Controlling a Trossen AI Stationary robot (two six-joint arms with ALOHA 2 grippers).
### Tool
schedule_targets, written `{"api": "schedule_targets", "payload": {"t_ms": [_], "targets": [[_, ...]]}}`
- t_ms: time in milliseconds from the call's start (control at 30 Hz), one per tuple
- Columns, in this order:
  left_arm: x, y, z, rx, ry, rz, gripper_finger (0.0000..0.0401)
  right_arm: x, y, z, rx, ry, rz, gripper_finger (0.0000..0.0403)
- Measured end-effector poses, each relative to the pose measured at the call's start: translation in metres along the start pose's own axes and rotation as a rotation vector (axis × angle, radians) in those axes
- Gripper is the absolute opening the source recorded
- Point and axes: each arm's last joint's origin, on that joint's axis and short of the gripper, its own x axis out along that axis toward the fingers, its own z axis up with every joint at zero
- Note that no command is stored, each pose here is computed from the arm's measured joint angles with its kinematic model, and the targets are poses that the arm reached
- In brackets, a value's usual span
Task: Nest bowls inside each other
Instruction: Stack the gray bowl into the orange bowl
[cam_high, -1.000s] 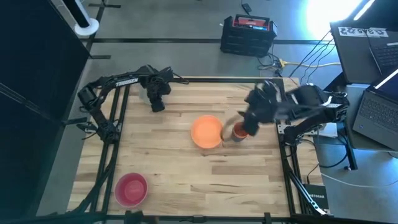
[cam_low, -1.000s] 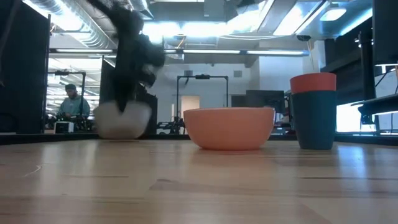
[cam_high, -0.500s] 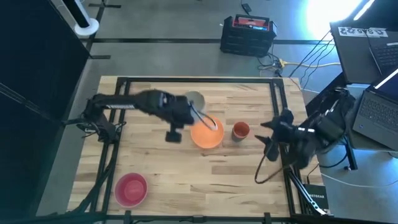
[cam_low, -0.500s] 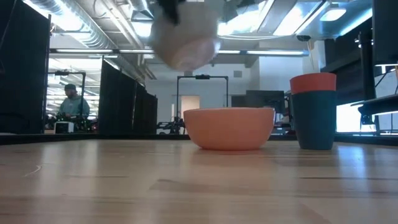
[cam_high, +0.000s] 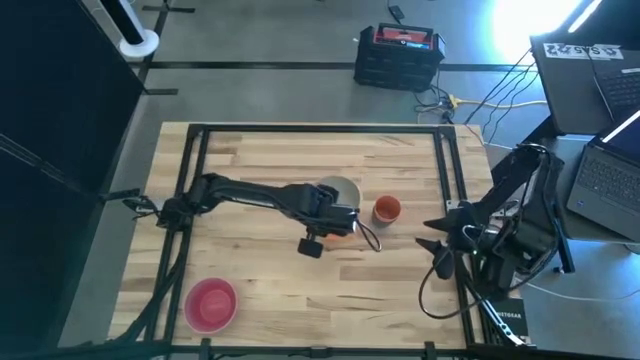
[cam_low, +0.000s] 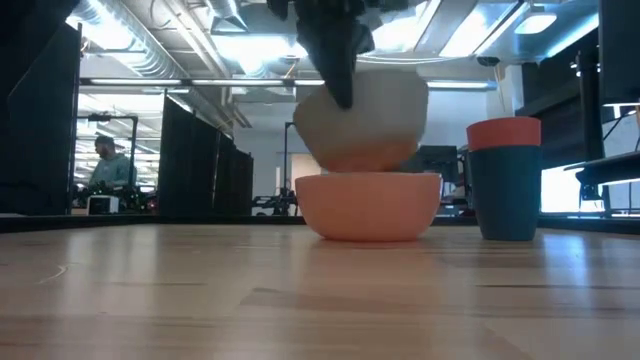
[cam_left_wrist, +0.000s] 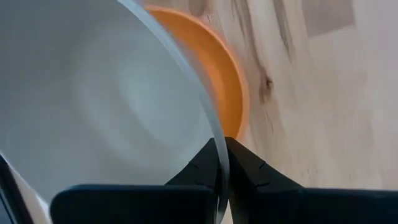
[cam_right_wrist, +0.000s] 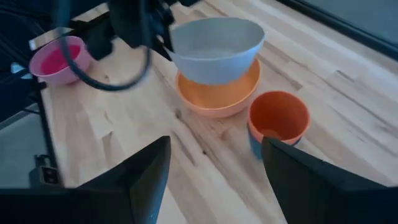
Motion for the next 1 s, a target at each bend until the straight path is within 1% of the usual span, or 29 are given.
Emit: {"api": "schedule_targets", "payload": {"t_ms": [100, 367, 800, 867, 1000], "targets": [[0.008, -0.001, 0.003, 0.012, 0.001, -0.001, 0.0000, 0.000, 0.000, 0.000, 0.001, 0.000, -0.001, 0.0237], [0.034, -0.003, 0.007, 0.038, 0.063, -0.015, 0.0000, 0.000, 0.000, 0.001, -0.008, -0.022, -0.002, 0.0237], [0.051, 0.010, 0.004, -0.013, 0.049, -0.092, 0.0025, 0.000, -0.001, 0.001, -0.014, -0.022, -0.005, 0.0237], [0.052, 0.011, 0.003, -0.016, 0.050, -0.099, 0.0039, 0.000, -0.001, 0.001, -0.015, -0.022, -0.006, 0.0237], [0.051, 0.009, 0.002, -0.015, 0.061, -0.104, 0.0083, 0.000, -0.001, 0.001, -0.018, -0.022, -0.008, 0.0237]]}}
